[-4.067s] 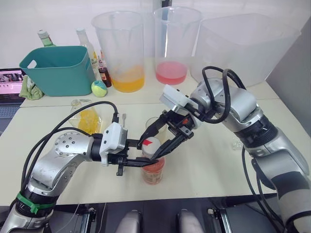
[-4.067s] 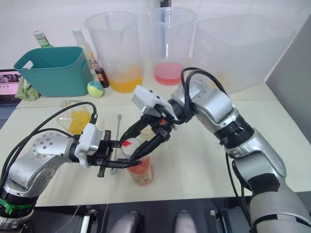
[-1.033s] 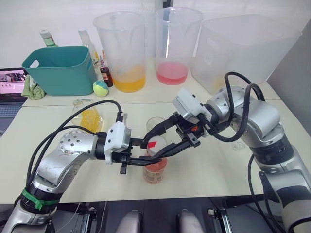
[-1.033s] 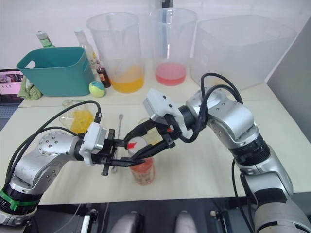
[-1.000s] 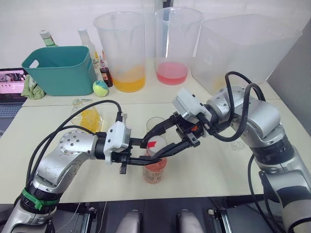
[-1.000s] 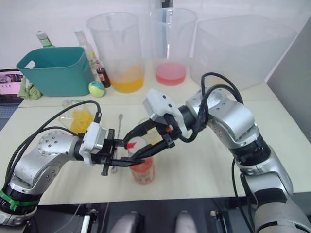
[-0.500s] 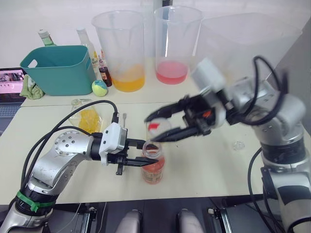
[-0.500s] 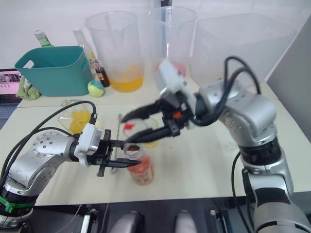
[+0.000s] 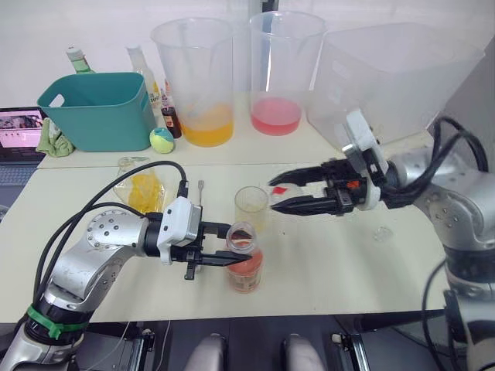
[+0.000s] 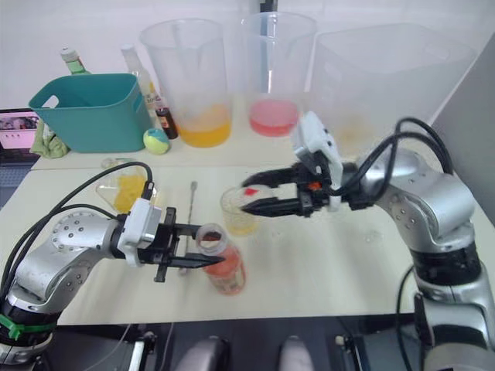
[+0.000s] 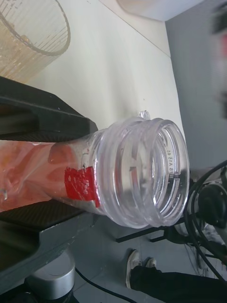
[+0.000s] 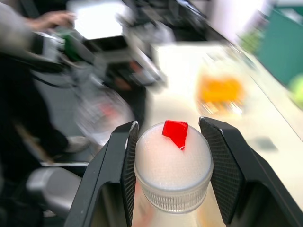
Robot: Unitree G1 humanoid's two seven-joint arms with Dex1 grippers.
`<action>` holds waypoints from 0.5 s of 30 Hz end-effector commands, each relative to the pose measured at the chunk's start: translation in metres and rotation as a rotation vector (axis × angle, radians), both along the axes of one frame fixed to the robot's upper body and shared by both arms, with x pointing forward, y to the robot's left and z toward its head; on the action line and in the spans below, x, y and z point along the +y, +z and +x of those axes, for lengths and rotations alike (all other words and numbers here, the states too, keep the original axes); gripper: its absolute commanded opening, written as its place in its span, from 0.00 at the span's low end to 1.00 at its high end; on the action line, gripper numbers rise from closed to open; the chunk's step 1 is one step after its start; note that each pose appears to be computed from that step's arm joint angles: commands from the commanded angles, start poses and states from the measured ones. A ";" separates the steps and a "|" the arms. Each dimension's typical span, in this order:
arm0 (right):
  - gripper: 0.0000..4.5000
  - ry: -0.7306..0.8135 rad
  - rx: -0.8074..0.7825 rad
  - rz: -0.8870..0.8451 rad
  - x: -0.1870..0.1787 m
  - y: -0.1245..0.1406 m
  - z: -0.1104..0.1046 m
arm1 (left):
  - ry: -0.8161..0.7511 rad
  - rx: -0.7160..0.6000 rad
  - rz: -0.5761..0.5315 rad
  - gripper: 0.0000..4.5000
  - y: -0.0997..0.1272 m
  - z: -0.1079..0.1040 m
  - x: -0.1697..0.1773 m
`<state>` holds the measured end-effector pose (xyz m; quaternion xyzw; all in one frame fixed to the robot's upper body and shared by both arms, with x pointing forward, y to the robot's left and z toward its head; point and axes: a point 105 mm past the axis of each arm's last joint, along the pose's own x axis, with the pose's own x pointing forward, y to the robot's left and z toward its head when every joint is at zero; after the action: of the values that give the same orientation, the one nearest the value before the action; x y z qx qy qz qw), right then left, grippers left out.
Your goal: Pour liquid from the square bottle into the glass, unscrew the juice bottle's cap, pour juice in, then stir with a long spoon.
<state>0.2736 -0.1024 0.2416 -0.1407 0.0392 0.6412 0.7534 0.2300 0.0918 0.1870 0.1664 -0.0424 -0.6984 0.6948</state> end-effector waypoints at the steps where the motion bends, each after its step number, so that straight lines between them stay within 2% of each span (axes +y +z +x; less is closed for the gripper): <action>1: 0.38 -0.279 -0.022 -0.039 -0.041 -0.029 0.014 | 0.019 0.071 0.085 0.28 -0.023 0.000 0.005; 4: 0.38 -0.443 -0.019 -0.068 -0.059 -0.055 0.018 | 0.022 0.065 0.080 0.28 -0.023 0.000 0.006; 6: 0.38 -0.571 0.026 0.019 -0.068 -0.074 0.019 | 0.031 0.060 0.075 0.28 -0.021 0.001 0.007; 8: 0.38 -0.686 0.044 0.021 -0.080 -0.098 0.019 | 0.037 0.056 0.073 0.28 -0.021 0.001 0.008; 12: 0.38 -0.834 0.072 0.030 -0.095 -0.137 0.018 | 0.044 0.048 0.069 0.28 -0.018 0.003 0.008; 15: 0.38 -0.876 0.077 0.037 -0.100 -0.157 0.017 | 0.050 0.039 0.068 0.28 -0.015 0.005 0.009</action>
<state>0.2880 -0.2000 0.0811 -0.0586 0.1349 0.2763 0.9498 0.2317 0.0951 0.1895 0.1701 -0.0525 -0.6890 0.7026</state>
